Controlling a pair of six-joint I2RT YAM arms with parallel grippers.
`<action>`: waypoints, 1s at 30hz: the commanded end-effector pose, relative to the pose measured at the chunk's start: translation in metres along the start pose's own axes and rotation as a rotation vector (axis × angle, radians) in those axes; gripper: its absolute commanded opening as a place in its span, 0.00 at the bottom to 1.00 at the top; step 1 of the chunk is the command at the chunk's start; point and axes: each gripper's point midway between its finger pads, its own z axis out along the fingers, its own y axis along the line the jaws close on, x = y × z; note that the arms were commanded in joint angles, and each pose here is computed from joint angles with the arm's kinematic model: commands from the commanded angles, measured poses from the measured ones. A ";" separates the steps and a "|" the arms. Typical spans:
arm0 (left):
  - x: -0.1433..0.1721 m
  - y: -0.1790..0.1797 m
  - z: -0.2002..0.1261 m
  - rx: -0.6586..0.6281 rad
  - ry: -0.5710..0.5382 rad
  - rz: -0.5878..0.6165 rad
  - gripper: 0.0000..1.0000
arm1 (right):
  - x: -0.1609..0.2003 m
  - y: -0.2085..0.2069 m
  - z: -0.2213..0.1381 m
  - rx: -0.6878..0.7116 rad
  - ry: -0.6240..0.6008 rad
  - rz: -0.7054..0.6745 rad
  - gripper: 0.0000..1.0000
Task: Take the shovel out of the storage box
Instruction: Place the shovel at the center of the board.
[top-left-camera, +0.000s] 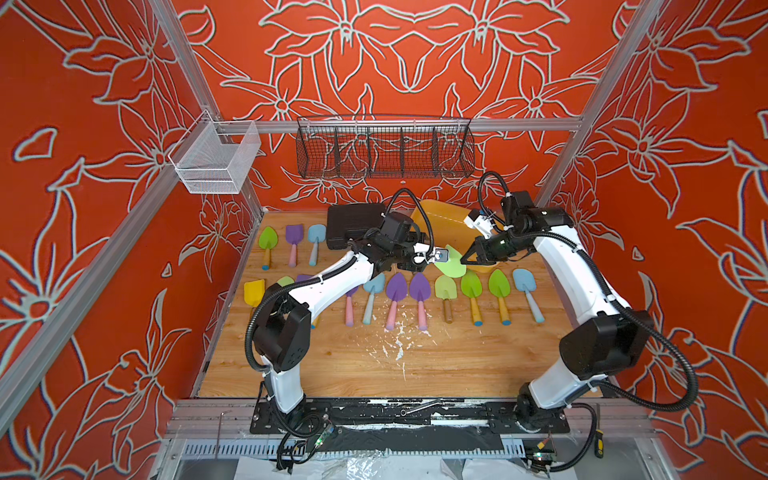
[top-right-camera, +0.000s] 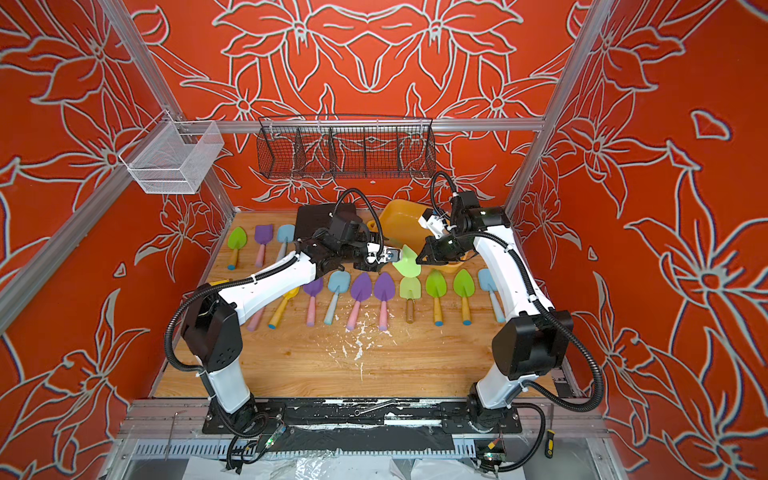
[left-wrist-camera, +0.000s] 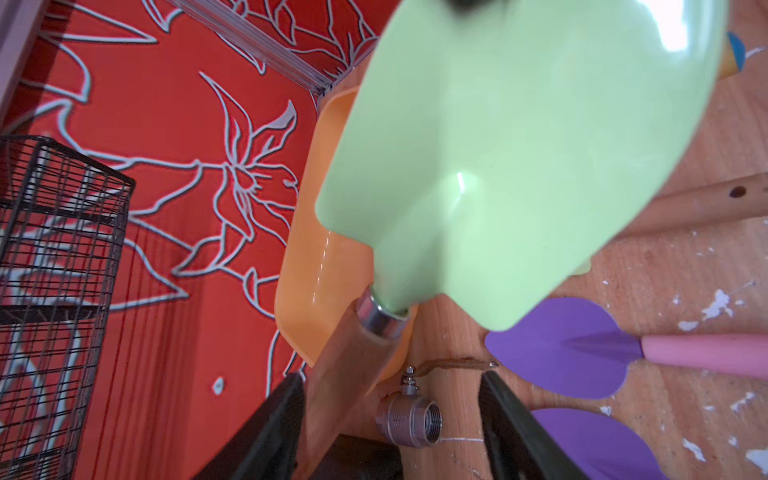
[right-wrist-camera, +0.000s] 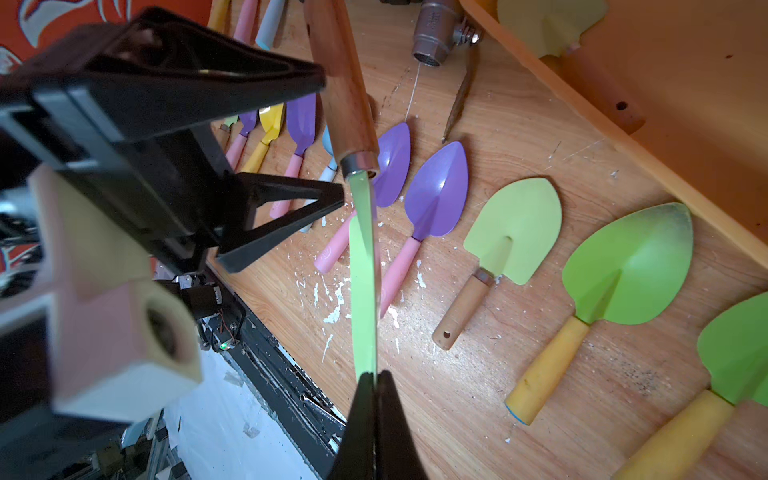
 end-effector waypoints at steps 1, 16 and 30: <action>0.008 -0.004 0.009 0.016 0.025 0.065 0.66 | 0.012 0.021 -0.005 -0.060 0.010 -0.051 0.00; 0.031 -0.017 0.017 0.022 0.093 0.117 0.09 | 0.022 0.023 0.000 -0.065 0.035 -0.058 0.00; 0.024 -0.034 -0.004 -0.024 0.177 -0.018 0.00 | -0.040 0.013 -0.035 0.043 -0.149 0.036 0.50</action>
